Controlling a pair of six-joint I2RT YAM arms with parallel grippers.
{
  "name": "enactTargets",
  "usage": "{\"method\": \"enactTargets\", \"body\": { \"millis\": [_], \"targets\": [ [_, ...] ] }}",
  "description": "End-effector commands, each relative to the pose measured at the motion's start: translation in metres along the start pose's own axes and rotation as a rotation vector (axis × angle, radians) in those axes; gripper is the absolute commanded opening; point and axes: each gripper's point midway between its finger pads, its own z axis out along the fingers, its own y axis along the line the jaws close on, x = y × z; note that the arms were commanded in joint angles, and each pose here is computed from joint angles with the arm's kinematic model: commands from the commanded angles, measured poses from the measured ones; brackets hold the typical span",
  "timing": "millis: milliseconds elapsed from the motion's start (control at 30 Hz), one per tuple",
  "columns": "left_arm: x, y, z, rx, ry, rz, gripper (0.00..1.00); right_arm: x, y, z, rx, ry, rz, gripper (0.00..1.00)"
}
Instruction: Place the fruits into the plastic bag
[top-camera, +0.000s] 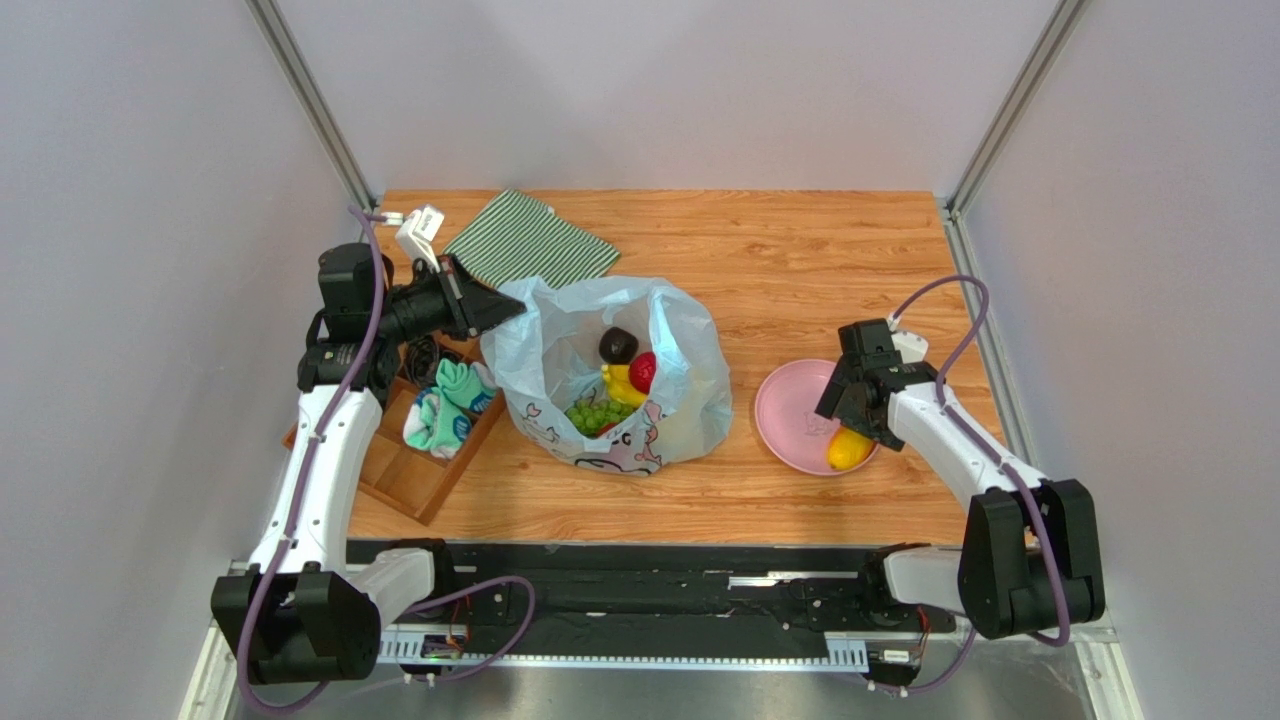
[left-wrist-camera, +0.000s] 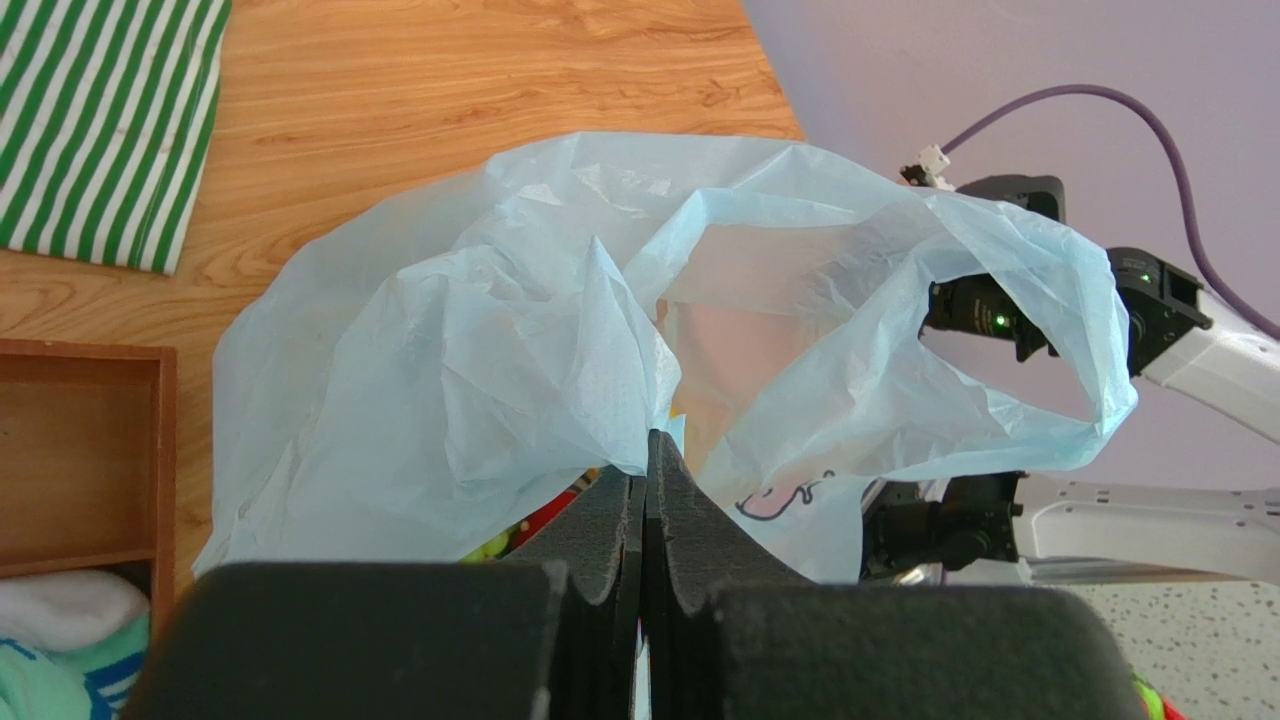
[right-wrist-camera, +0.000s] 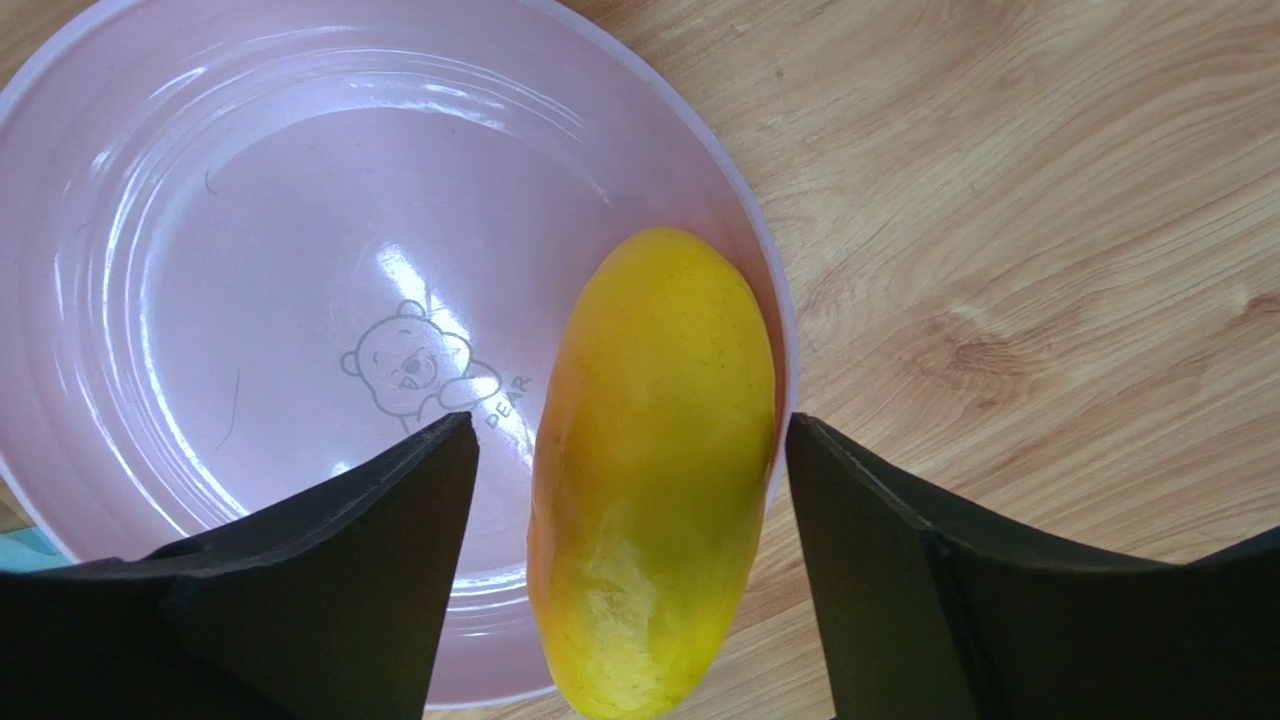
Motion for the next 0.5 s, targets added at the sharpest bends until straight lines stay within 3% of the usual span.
{"method": "enactTargets", "body": {
  "millis": [0,233,367,467],
  "targets": [
    [-0.0073,-0.0044,-0.0007,0.023,-0.020,0.024,0.00,-0.0045,0.0110,0.0059,-0.039,-0.012,0.042,0.76],
    [-0.0078,-0.0052,-0.0008,0.024,-0.021,0.027,0.00,0.0004,0.0133,0.0120,-0.042,0.010,0.040,0.66],
    [-0.0073,-0.0049,-0.0007,0.023,-0.020,0.026,0.00,-0.0016,0.0123,0.0105,-0.041,-0.003,0.043,0.52],
    [-0.0074,-0.0059,-0.0006,0.026,-0.020,0.027,0.00,-0.0050,0.0101,0.0065,-0.043,-0.020,0.051,0.47]
  ]
}}
